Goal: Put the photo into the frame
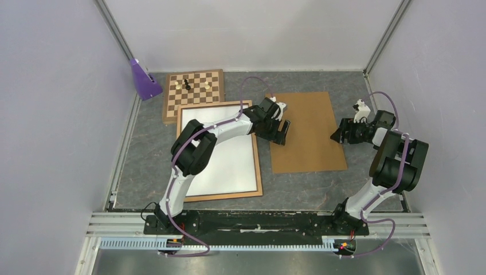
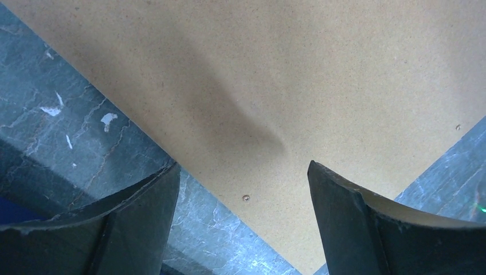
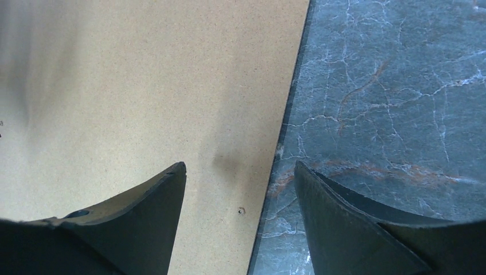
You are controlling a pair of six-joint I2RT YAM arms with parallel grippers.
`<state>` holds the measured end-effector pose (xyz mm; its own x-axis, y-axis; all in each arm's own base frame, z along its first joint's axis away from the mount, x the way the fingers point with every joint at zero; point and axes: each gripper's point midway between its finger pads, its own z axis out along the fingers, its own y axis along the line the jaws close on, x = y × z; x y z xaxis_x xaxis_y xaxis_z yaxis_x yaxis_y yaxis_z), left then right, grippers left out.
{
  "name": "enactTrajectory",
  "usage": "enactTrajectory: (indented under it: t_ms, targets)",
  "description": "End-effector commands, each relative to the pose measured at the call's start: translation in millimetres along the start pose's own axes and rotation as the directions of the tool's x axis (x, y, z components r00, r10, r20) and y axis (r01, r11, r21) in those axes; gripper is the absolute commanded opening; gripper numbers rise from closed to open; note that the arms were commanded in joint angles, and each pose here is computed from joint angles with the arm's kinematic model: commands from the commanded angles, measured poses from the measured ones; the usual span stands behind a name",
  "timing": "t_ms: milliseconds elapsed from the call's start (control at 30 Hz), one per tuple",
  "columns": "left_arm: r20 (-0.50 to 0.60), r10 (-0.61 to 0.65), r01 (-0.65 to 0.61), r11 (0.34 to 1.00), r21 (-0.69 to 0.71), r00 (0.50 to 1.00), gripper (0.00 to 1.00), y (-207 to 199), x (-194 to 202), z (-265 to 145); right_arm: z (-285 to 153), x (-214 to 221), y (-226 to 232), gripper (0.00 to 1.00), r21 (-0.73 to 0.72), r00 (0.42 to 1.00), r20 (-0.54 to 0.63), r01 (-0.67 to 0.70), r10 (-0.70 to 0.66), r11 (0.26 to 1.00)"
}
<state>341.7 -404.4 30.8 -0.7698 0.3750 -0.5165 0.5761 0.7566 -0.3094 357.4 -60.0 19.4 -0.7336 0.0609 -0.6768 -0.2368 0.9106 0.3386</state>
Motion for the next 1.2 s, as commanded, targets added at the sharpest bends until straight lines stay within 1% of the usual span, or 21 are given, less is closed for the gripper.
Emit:
enactTrajectory:
  t_ms: [0,200,467,633,867,1167]
  targets:
    - [-0.080,-0.144,0.138,0.987,-0.076,0.986,0.90,22.0,34.3,0.3,-0.9,108.6,23.4,0.73,0.019,0.912,-0.317,-0.267,0.259,0.963]
    - [-0.040,-0.206,0.202,0.976,-0.088,0.978,0.90,36.3,27.8,-8.0,-0.2,116.0,24.5,0.73,0.011,0.900,-0.329,-0.299,0.286,0.954]
    - [-0.093,-0.259,0.256,0.966,-0.043,0.961,0.90,27.9,43.5,-0.5,1.8,121.2,34.2,0.70,-0.031,0.885,-0.348,-0.341,0.309,0.940]
    - [-0.107,-0.283,0.283,0.959,-0.022,0.953,0.89,23.1,46.9,3.3,1.5,127.3,45.7,0.69,-0.071,0.864,-0.376,-0.385,0.333,0.920]
    - [-0.142,-0.292,0.298,0.954,0.017,0.946,0.88,8.6,49.5,12.1,1.0,123.5,56.2,0.68,-0.115,0.862,-0.373,-0.410,0.343,0.905]
    - [-0.183,-0.301,0.315,0.948,0.054,0.936,0.86,-9.6,56.0,20.2,-2.5,96.2,68.2,0.66,-0.202,0.889,-0.309,-0.408,0.337,0.890]
